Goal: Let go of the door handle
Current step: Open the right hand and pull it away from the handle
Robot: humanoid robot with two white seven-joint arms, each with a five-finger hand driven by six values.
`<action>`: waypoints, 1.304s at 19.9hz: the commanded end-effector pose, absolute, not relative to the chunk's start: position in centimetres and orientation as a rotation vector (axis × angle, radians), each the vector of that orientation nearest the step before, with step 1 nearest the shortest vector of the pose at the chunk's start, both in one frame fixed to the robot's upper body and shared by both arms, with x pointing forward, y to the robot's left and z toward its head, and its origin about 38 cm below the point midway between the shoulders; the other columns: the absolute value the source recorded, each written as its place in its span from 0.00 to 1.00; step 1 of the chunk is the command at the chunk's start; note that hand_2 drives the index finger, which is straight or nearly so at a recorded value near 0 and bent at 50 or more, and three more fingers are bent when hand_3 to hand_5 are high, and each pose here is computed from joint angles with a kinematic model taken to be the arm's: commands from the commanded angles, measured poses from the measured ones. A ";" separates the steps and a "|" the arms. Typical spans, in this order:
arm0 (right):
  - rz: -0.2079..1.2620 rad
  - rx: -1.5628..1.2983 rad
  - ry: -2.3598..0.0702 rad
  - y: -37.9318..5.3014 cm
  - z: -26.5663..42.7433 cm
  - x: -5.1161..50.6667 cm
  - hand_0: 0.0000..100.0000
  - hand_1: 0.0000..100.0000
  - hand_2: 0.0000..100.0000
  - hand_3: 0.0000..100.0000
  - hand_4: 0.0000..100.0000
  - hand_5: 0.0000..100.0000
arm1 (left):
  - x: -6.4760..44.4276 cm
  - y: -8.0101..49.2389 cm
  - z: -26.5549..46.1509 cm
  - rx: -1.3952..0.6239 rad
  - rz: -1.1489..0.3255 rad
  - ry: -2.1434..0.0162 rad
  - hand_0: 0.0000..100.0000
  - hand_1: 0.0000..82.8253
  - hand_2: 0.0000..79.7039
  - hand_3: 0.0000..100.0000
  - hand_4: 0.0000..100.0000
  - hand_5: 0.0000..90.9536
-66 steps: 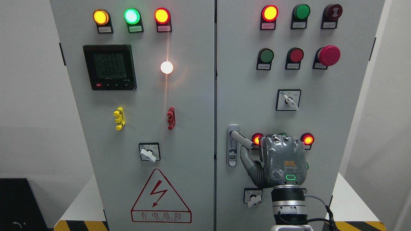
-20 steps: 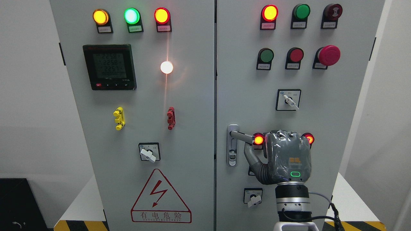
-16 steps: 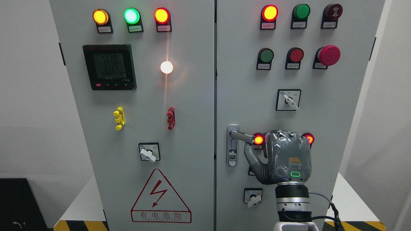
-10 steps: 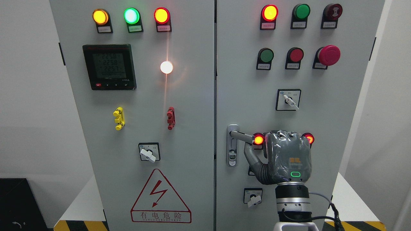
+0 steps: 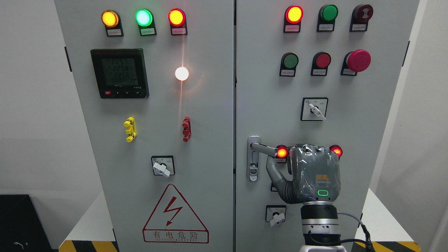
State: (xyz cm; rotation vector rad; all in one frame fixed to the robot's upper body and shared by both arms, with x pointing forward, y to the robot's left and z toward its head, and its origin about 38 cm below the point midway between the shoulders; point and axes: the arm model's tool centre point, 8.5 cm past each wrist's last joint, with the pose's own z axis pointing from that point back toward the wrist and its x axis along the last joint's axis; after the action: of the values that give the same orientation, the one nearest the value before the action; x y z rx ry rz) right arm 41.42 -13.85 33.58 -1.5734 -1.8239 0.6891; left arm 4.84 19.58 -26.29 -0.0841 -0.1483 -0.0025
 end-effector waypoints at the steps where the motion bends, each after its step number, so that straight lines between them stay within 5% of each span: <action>1: 0.706 -1.567 -1.828 -13.9 33.1 41.0 0.52 0.33 1.00 1.00 1.00 1.00 | 4.8 19.6 -26.3 -0.085 -0.003 -0.148 0.12 0.67 0.00 0.00 0.00 0.00; 9: 0.711 -1.578 -1.830 -14.7 31.8 40.0 0.53 0.32 0.98 1.00 0.99 1.00 | 4.8 19.6 -26.3 -0.085 -0.003 -0.148 0.12 0.67 0.00 0.00 0.00 0.00; 16: 0.720 -1.599 -1.853 -16.1 30.8 38.2 0.53 0.33 0.78 1.00 0.88 0.89 | 4.8 19.6 -26.3 -0.085 -0.003 -0.148 0.12 0.67 0.00 0.00 0.00 0.00; 26: 0.744 -1.595 -1.945 -19.5 29.8 36.4 0.50 0.33 0.43 0.60 0.59 0.55 | 4.9 19.6 -26.3 -0.085 -0.003 -0.148 0.12 0.67 0.00 0.00 0.00 0.00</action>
State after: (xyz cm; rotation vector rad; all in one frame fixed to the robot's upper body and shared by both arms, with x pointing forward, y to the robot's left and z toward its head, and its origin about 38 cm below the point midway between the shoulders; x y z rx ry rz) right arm 37.68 -15.62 29.85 -1.5615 -1.9741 0.8267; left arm 4.84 19.58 -26.29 -0.0841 -0.1483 -0.0025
